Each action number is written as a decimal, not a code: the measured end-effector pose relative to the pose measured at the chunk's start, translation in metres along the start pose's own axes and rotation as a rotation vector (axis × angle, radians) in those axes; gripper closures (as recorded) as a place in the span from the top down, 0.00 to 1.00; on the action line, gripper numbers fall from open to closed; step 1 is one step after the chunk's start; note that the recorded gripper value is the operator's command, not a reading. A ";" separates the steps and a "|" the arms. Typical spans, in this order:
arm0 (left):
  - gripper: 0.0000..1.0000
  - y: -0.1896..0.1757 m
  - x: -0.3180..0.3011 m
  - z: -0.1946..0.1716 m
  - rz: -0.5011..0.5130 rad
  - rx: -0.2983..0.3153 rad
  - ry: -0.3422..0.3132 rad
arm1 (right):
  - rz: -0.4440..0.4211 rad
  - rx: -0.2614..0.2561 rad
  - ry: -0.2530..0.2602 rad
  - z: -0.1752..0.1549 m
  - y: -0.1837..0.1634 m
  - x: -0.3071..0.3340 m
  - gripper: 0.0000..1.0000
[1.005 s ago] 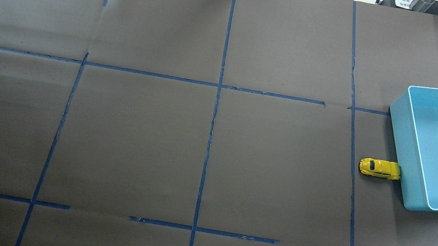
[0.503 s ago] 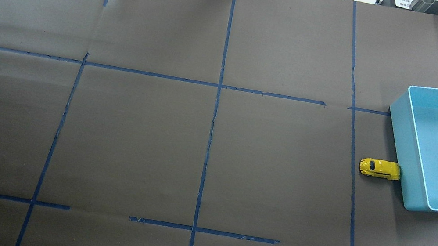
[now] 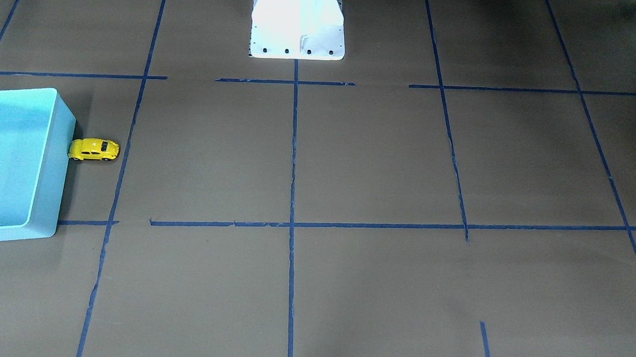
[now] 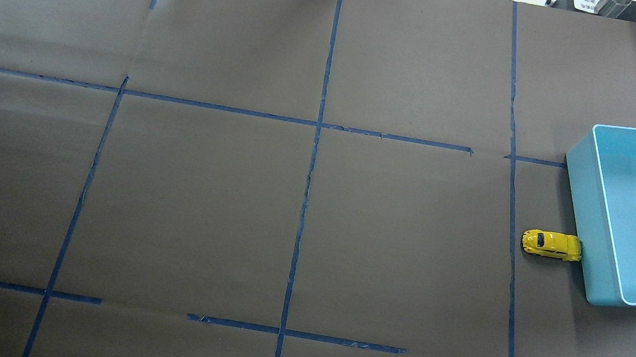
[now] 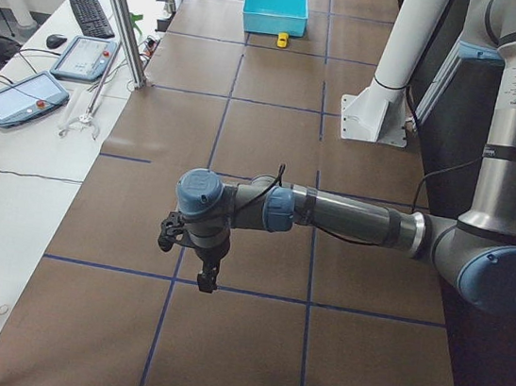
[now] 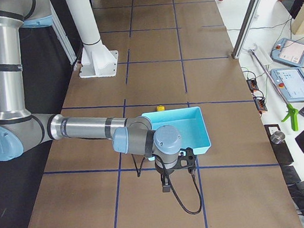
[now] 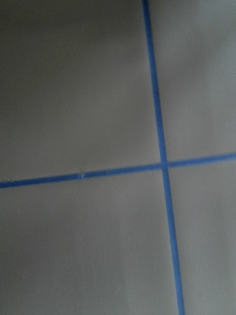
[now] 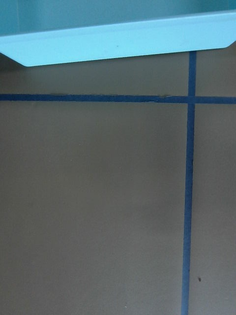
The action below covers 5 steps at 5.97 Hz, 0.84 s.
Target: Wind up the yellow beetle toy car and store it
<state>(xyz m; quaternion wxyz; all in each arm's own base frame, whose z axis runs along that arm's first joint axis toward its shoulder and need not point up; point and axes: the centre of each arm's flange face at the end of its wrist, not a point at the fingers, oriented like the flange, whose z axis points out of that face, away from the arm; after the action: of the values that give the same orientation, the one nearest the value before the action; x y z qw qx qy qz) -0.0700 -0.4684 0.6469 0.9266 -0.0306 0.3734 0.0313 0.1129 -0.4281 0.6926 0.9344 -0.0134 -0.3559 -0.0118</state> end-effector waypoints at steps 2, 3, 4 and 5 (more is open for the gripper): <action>1.00 0.015 -0.014 0.008 -0.014 0.004 0.004 | 0.001 -0.001 0.000 0.000 0.000 0.000 1.00; 1.00 0.021 -0.016 0.012 -0.014 0.006 0.005 | 0.001 -0.001 0.000 0.000 0.000 0.000 1.00; 1.00 0.026 -0.017 0.014 -0.017 0.007 0.016 | 0.001 -0.001 0.000 0.000 0.000 0.000 1.00; 1.00 0.030 -0.017 0.017 -0.021 0.005 0.036 | 0.001 -0.001 0.000 0.000 0.000 0.000 1.00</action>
<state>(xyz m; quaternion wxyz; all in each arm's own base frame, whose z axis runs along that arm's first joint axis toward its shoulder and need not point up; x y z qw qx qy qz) -0.0731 -0.4377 0.6699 0.9202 -0.0327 0.3896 0.0199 0.1128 -0.4280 0.6930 0.9343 -0.0139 -0.3559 -0.0114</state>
